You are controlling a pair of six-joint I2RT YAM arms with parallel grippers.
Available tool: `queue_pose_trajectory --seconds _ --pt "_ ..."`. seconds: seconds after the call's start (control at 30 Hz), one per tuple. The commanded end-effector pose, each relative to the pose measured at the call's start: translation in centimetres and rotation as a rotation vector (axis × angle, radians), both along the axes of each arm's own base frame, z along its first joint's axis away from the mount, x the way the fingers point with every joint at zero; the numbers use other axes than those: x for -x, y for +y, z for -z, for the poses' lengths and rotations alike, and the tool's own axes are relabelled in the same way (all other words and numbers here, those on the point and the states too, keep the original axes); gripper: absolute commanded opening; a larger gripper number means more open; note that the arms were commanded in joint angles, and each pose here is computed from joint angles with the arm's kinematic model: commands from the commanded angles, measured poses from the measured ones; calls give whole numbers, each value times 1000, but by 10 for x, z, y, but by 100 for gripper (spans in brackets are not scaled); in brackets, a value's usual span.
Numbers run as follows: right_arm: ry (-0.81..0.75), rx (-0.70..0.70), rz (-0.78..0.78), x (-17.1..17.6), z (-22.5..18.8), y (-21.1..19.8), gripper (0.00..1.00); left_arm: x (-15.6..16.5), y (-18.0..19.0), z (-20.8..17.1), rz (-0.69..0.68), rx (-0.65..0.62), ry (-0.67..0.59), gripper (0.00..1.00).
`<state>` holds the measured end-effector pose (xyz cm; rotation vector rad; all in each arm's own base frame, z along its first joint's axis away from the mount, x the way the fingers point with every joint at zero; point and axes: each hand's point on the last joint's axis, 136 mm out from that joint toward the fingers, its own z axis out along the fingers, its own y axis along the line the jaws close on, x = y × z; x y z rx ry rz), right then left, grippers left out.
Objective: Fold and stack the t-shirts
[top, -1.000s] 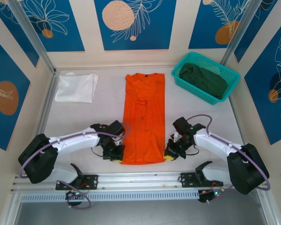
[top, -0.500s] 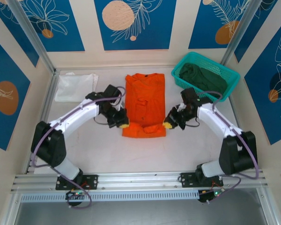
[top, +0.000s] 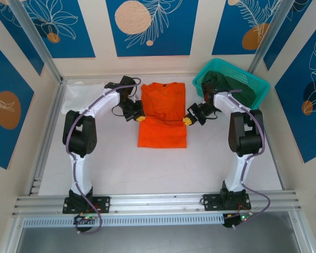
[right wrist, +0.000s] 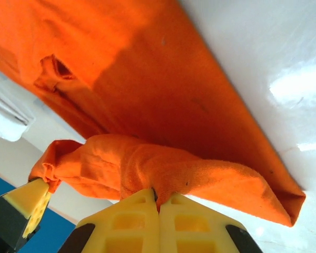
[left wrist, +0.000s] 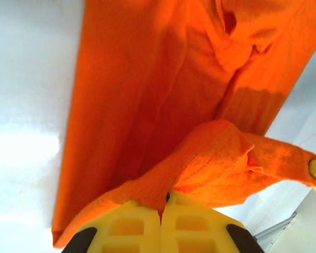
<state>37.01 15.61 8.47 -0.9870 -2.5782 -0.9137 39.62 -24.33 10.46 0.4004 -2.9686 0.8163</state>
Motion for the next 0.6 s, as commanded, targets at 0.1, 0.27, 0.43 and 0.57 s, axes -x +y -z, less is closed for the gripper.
queue_pose_trajectory --seconds 0.1,0.27,0.43,0.57 --pt "51 5 47 -14 4 -8 0 -16 -4 7 3 14 26 0" --pt "47 4 53 -30 3 -6 0 -26 2 19 -34 17 47 0" --pt "65 4 75 -47 5 -5 9 -42 13 20 -114 -3 47 22" --pt "46 24 86 -54 -6 -11 27 -57 22 0 -160 -26 -7 33"
